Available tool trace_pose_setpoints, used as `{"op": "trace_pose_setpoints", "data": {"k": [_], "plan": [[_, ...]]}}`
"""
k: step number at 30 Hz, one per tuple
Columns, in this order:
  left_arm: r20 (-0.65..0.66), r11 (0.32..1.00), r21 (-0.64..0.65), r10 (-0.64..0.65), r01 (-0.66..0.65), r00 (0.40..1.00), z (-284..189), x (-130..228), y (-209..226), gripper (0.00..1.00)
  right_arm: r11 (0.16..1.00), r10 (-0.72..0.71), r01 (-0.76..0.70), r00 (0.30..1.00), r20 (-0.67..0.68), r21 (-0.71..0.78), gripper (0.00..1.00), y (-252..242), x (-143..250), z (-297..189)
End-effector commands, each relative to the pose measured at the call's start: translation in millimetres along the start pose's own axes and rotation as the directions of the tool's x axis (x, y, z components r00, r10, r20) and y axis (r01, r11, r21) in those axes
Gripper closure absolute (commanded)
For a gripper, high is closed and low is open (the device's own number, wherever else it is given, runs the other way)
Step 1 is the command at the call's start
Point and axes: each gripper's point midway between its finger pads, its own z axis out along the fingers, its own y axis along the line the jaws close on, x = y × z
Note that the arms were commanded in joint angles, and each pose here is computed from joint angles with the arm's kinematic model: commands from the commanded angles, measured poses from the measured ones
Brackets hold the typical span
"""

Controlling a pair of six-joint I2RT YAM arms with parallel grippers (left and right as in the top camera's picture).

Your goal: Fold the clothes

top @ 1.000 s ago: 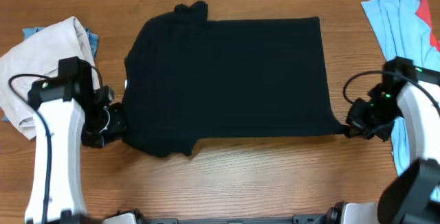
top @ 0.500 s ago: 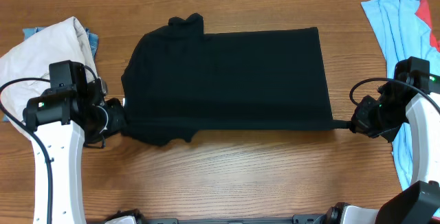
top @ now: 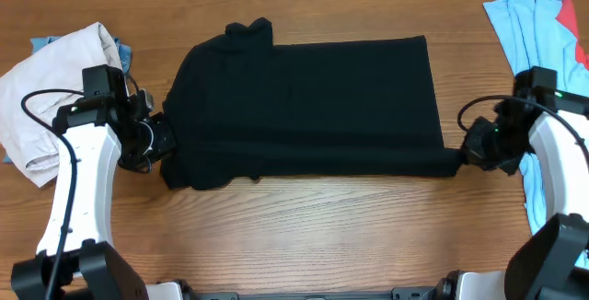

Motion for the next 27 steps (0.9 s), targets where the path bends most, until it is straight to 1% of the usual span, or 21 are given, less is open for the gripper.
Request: {"op": "trace_pose_setpoints", "data": {"k": [1,8,17,22,27], "plan": [[0.027,1.000,-0.010,-0.019,0.019,0.999,4.5,-10.4,3.2,0.96,0.999,-0.035,0.034,0.998,0.044,0.025,0.96,7.3,-9.3,3.4],[0.063,1.000,0.008,0.012,-0.013,0.998,10.4,-21.6,-6.5,0.96,0.997,-0.083,0.083,0.990,0.116,0.001,0.96,27.5,-29.8,12.5],[0.109,0.998,0.012,0.052,-0.054,0.993,24.9,-39.5,-16.8,0.96,0.995,-0.094,0.100,0.975,0.200,-0.025,0.96,38.0,-54.2,15.3],[0.087,0.999,-0.008,0.047,-0.047,0.995,38.1,-41.1,-11.7,0.96,0.994,-0.095,0.105,0.970,0.226,-0.032,0.96,41.0,-61.4,15.6],[0.055,0.999,-0.015,0.041,-0.040,0.998,53.5,-40.9,-8.2,0.96,0.995,-0.094,0.100,0.975,0.199,-0.024,0.96,39.6,-63.1,28.4]]}}
